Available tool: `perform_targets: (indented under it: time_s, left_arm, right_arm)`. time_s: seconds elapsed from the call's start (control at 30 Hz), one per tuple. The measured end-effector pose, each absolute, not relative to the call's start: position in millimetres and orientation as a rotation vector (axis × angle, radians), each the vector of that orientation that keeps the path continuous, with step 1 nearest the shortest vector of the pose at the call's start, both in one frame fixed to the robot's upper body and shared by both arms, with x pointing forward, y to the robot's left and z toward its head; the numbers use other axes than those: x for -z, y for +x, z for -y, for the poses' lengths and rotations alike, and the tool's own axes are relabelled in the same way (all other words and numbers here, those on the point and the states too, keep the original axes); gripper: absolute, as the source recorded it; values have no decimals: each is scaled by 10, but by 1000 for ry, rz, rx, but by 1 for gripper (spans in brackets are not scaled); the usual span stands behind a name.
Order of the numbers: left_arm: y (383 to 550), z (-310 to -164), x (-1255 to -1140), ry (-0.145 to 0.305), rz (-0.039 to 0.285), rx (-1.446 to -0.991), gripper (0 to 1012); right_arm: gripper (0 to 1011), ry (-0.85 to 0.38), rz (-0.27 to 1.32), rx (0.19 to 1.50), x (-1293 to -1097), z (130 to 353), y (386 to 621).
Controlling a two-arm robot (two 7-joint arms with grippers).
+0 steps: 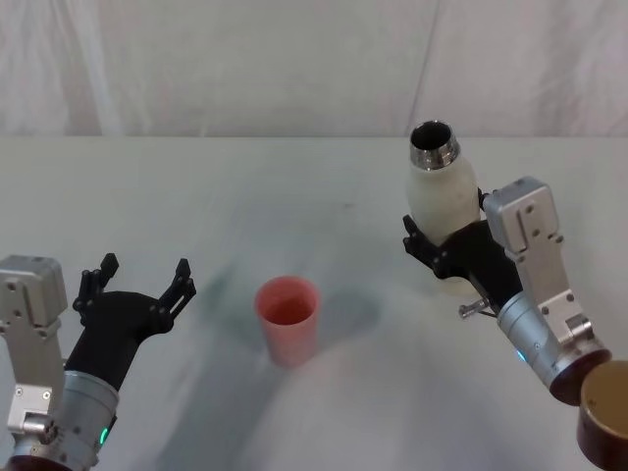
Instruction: Grasp the thermos with one hand and pour water into the cup lid.
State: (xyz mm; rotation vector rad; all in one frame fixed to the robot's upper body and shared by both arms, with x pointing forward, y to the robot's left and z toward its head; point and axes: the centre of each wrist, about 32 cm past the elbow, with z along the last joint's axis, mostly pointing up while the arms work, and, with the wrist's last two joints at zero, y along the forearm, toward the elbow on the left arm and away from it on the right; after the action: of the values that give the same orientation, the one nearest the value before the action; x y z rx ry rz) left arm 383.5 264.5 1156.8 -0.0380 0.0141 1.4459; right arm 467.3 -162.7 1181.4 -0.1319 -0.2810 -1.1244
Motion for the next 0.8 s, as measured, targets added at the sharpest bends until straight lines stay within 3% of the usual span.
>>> perform_targets:
  time_s: [0.8]
  left_arm:
    - [3835, -2645, -11568, -38, -14, -1446, 1001]
  right_arm:
    - [960, -404, 630, 1104, -11801, 1482, 4621]
